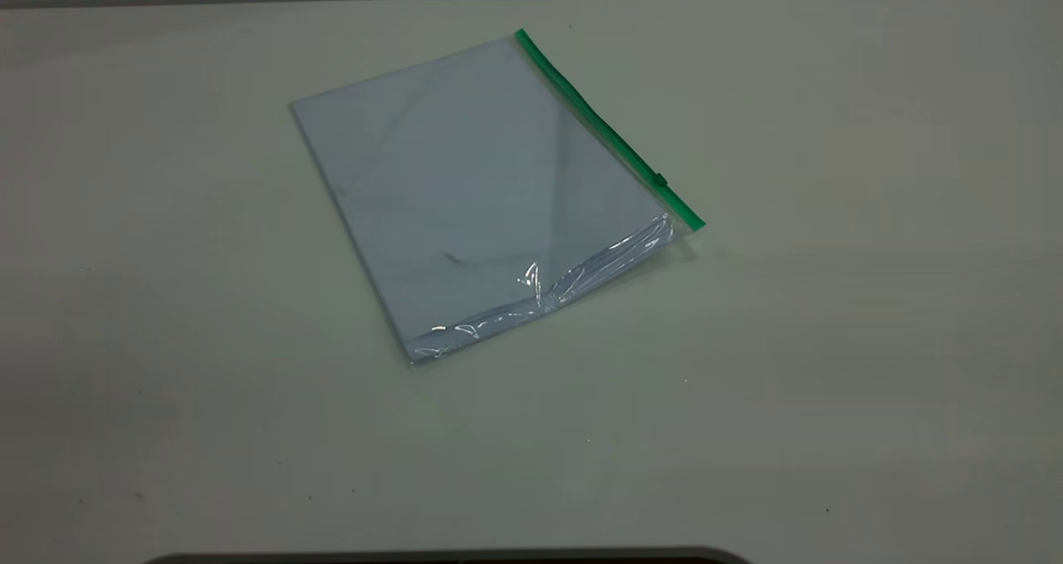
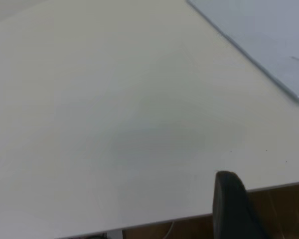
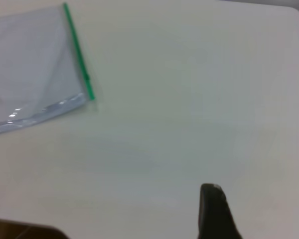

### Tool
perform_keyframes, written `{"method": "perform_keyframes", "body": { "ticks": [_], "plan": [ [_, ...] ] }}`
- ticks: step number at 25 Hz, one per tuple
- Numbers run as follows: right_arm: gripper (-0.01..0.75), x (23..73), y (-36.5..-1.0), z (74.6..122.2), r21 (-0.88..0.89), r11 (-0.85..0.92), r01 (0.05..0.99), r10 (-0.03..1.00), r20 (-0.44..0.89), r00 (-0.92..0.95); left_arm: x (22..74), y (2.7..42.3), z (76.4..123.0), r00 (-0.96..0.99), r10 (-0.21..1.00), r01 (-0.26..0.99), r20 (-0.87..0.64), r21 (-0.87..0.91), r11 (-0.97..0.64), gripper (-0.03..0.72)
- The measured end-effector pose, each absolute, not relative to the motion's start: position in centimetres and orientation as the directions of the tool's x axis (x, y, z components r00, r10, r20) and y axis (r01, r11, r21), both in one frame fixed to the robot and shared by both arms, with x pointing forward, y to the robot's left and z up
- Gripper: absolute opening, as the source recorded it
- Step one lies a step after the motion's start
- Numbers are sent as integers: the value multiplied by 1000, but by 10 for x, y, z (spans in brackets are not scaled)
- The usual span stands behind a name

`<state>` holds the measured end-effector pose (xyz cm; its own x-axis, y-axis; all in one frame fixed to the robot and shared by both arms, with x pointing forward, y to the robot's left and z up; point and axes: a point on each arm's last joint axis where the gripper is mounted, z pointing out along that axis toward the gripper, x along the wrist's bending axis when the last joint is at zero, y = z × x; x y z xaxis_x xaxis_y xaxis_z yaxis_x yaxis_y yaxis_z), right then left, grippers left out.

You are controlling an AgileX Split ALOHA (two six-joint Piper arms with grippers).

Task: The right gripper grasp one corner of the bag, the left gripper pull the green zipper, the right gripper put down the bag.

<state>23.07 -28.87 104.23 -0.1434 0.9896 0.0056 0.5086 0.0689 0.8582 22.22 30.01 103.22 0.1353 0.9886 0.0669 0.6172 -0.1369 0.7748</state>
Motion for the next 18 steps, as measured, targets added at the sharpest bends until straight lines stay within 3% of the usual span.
{"method": "perform_keyframes", "body": {
  "ticks": [9, 13, 18],
  "plan": [
    [481, 294, -273, 1044, 696, 97, 711, 954, 140, -267, 261, 297, 1053, 121, 992, 582, 24, 808, -90, 390],
    [504, 334, -267, 1043, 714, 131, 688, 932, 149, -331, 304, 288, 1056, 160, 986, 620, -47, 782, -63, 396],
    [564, 385, -260, 1030, 732, 154, 664, 900, 172, -399, 351, 276, 1057, 259, 963, 647, -82, 755, -110, 463]
  ]
}}
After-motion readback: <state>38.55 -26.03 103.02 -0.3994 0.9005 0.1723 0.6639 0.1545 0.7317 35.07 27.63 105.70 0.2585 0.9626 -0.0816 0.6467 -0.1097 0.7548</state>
